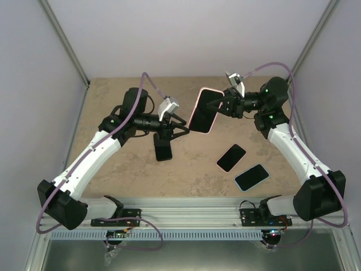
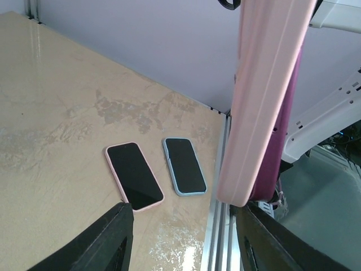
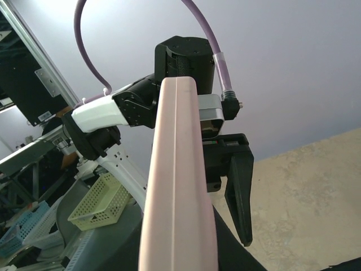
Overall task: Take the phone out of the phone case
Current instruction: Remove the phone case from the phone.
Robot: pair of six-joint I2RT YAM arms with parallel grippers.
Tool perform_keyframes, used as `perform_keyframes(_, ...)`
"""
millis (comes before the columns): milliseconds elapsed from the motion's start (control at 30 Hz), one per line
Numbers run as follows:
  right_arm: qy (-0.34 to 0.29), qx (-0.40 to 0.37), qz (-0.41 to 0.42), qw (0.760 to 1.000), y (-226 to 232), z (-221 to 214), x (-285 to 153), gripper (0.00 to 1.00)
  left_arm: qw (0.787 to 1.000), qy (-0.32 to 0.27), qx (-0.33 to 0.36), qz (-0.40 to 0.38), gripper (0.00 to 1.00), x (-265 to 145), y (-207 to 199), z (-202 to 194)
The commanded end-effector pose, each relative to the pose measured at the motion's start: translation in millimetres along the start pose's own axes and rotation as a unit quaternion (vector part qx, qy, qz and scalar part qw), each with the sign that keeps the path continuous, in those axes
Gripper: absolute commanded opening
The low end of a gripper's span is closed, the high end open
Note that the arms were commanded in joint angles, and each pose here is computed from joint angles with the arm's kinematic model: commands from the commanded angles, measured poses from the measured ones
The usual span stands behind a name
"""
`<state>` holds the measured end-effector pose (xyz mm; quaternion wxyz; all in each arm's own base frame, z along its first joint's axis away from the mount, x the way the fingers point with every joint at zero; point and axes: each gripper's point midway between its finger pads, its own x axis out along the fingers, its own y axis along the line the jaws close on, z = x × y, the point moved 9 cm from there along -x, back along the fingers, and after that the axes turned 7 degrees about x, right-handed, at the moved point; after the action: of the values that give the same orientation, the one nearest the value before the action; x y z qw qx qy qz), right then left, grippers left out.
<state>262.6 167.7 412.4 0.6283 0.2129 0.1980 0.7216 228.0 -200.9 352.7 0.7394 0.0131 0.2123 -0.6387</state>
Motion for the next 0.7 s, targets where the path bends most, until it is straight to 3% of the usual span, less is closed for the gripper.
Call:
perform_keyframes(0, 0.025, -0.026, 0.036, 0.999, 24.4, 2.5, 5.4, 0.01, 0.999, 0.002, -0.01, 0.051, 0.52, 5.1, 16.8, -0.8)
perform_keyframes(667, 0.057, 0.002, 0.071, 0.996, 31.5, -11.5, 17.9, 0.01, 0.996, -0.032, -0.048, 0.066, 0.5, -0.8, 28.9, 5.0)
